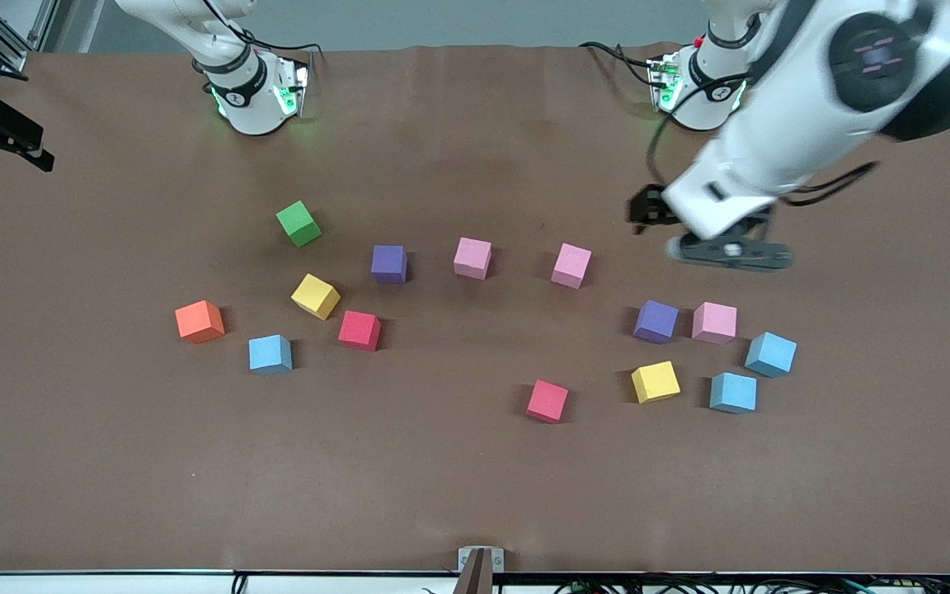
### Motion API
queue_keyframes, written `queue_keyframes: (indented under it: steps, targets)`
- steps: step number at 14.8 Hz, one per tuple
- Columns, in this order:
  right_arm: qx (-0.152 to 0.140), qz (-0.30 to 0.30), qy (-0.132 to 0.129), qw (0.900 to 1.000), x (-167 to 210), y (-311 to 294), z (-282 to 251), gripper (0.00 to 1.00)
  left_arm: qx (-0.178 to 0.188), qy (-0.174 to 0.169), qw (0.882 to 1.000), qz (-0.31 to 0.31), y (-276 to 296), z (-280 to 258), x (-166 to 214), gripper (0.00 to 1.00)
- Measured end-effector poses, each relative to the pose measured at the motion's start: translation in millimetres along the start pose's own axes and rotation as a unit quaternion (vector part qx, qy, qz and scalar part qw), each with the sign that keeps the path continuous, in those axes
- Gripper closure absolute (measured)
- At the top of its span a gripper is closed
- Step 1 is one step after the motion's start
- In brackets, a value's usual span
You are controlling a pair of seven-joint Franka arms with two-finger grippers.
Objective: Arrange 11 blocks into digit 3
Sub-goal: 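Move the left gripper over the pink block in the middle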
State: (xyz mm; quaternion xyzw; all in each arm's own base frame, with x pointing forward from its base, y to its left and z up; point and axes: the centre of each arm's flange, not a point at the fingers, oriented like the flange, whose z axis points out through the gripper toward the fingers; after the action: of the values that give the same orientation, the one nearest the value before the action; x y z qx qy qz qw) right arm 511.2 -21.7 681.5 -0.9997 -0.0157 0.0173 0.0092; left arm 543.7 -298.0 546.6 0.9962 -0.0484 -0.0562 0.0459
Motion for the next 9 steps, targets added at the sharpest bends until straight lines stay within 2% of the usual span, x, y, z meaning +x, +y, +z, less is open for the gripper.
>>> queue_keyframes:
  steps: [2,6,9]
  targets:
    - [0.0,0.012,-0.003,1.0,8,13,9,0.0,-0.004,0.001,1.0,-0.005,57,37,-4,0.0]
    - [-0.001,0.019,0.0,1.0,26,23,26,0.0,0.022,0.031,0.999,-0.006,153,125,-18,0.0]
    - [-0.012,0.022,-0.022,0.999,50,29,60,0.0,0.031,0.043,0.999,-0.004,204,197,-31,0.0]
